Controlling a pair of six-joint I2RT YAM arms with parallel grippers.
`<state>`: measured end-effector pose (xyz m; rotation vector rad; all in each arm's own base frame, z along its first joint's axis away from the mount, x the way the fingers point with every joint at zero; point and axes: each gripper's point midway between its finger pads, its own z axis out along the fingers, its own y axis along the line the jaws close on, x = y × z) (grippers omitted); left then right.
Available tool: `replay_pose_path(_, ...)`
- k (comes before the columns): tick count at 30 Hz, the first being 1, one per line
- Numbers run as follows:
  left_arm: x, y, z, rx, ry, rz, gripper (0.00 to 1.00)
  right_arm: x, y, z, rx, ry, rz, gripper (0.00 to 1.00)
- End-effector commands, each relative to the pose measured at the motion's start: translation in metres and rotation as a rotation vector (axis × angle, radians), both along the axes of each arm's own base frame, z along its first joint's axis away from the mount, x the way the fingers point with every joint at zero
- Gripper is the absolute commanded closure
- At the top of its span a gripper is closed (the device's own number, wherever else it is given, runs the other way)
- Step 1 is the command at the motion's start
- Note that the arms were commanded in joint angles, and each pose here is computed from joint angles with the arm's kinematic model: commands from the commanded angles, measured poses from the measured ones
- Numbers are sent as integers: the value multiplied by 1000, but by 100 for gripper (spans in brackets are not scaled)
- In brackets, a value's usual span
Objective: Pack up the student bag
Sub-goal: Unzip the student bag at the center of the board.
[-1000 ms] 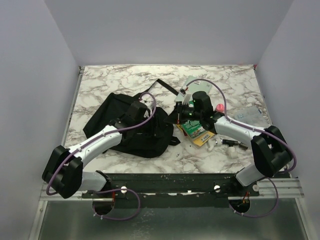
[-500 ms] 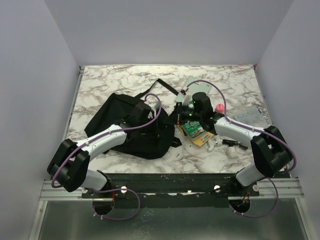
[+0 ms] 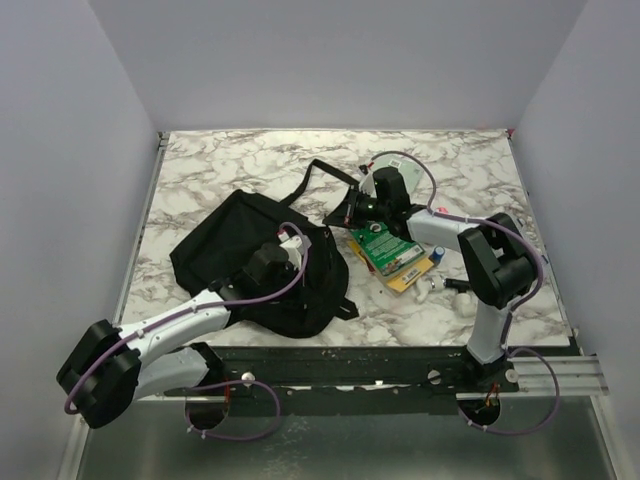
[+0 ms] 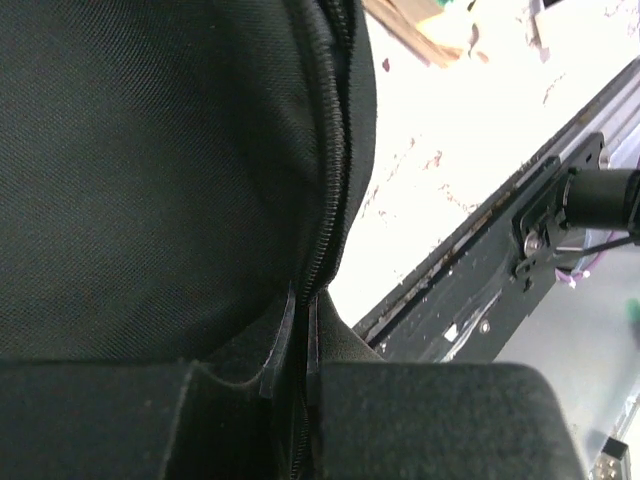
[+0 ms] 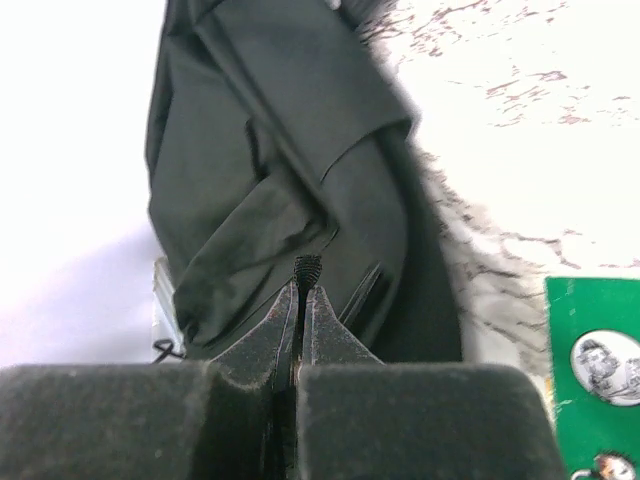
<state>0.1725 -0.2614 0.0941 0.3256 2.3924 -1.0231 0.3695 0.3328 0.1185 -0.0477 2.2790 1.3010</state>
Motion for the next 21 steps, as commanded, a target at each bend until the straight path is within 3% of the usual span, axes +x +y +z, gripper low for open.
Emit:
replay_pose_path(1,-32,1,-10,-23,77,-49,91,26,8,38,75,-153,10,99)
replay_pose_path(6,-21,-9,16,-70,32,-47,52,4,4,41,55,-159,44,99)
replay_pose_path(10,7,-19,33,-39,-15,-1,34,-17,1,40,72,-139,65,99)
replay_pose_path(16,48,-26,32,65,-17,75,36,-33,-4,39,93,-121,74,99)
replay_pose_path(21,52,-36,11,106,45,49,65,-34,-1,45,108,-123,88,99)
